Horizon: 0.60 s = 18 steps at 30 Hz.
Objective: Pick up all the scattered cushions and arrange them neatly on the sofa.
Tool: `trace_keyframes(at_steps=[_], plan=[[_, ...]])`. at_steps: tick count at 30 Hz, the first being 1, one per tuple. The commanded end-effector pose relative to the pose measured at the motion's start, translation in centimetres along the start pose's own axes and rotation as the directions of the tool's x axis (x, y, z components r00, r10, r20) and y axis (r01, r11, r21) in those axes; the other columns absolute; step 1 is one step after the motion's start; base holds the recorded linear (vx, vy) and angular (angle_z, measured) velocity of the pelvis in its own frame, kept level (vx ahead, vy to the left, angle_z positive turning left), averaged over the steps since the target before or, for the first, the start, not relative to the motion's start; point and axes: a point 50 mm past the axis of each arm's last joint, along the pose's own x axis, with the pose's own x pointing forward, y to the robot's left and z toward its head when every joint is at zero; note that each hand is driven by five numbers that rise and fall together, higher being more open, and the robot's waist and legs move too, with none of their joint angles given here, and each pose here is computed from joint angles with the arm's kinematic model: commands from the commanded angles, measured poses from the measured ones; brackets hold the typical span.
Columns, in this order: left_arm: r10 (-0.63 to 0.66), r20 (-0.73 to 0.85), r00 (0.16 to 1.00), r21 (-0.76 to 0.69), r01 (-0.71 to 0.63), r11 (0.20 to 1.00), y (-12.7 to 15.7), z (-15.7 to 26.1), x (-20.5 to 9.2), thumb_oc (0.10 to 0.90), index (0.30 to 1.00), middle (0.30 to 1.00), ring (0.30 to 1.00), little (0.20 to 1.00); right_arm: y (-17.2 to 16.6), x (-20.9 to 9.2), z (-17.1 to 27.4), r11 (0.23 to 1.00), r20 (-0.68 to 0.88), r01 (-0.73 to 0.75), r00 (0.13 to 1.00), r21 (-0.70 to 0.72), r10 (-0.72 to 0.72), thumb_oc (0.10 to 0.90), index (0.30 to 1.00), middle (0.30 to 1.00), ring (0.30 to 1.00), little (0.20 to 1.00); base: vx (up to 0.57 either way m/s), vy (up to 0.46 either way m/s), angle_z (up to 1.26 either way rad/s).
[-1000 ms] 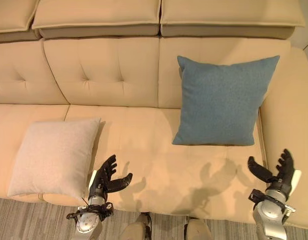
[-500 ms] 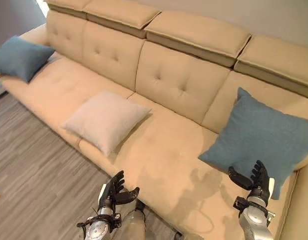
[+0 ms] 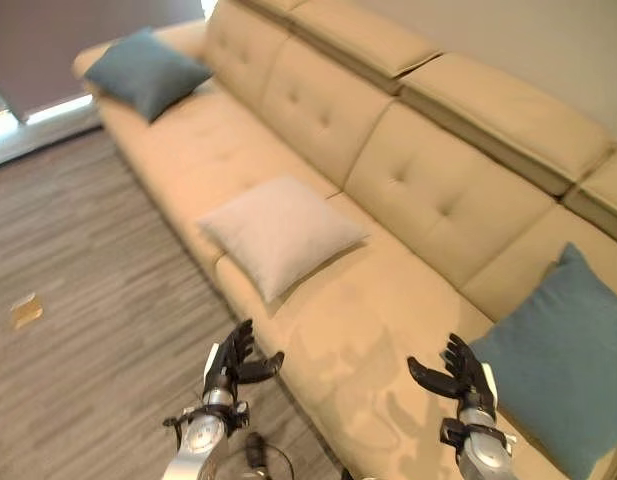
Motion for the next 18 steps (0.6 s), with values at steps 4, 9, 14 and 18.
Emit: trace_keyframes(at_steps=[4,9,14,18], plan=[[-0.101,0.204,0.974,-0.011,0.105,0.994,-0.9,3.8,-0.5,0.800,0.900,0.900,0.900,0.900,1.6,2.2,5.0,0.996,0.200,-0.052,0.979,0.076,0.036,0.800,0.900,0.900,0.900,0.900,0.02,0.527,0.85],[-0.146,0.187,0.971,0.097,0.129,0.987,-1.2,3.7,-0.3,0.800,0.900,0.900,0.900,0.900,3.1,1.8,4.9,0.986,0.189,-0.117,0.978,0.120,0.093,0.800,0.900,0.900,0.900,0.900,0.07,0.407,0.80],[-0.173,0.197,0.965,0.162,0.142,0.977,-1.4,4.0,0.1,0.800,0.900,0.900,0.900,0.900,3.8,1.3,4.6,0.977,0.193,-0.178,0.969,0.116,0.153,0.800,0.900,0.900,0.900,0.900,0.13,0.243,0.86],[-0.162,0.169,0.972,0.178,0.131,0.975,-1.0,3.4,0.0,0.800,0.900,0.900,0.900,0.900,4.2,1.4,4.5,0.973,0.191,-0.196,0.967,0.119,0.171,0.800,0.900,0.900,0.900,0.900,0.18,0.078,0.69]])
